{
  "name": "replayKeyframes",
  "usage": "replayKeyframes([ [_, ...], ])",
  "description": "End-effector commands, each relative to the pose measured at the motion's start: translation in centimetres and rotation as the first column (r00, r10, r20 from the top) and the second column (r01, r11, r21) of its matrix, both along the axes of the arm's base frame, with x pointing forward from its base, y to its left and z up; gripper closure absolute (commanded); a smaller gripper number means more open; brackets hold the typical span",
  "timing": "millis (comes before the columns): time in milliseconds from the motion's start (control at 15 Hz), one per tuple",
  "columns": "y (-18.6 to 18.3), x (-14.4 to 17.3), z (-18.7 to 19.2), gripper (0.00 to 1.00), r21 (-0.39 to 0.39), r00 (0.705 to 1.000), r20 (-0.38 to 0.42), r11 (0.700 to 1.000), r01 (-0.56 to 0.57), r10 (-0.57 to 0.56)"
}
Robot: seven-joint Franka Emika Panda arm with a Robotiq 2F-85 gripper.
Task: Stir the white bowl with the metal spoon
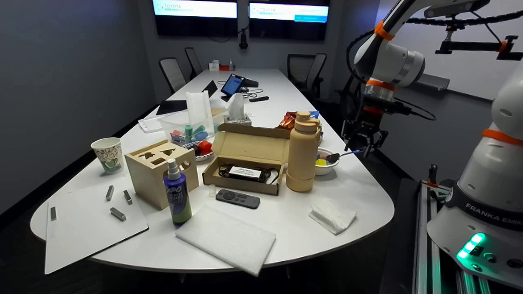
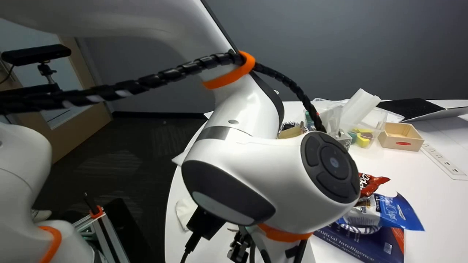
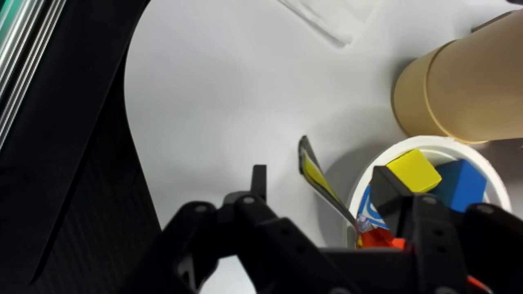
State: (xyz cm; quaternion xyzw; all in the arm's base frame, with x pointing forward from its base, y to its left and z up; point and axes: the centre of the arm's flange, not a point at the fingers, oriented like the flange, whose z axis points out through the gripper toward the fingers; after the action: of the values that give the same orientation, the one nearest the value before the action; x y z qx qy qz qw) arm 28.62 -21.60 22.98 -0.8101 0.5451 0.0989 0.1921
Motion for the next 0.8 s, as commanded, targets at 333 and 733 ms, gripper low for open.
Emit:
replayKeyframes([
  [333, -0.94, 0.42, 0.1, 0.99, 0.022, 0.999, 0.032, 1.0, 0.002, -0.003],
  [733, -1.04, 1.17, 0.47, 1.0, 0.048, 0.998, 0.066, 0.999, -0.017, 0.014],
])
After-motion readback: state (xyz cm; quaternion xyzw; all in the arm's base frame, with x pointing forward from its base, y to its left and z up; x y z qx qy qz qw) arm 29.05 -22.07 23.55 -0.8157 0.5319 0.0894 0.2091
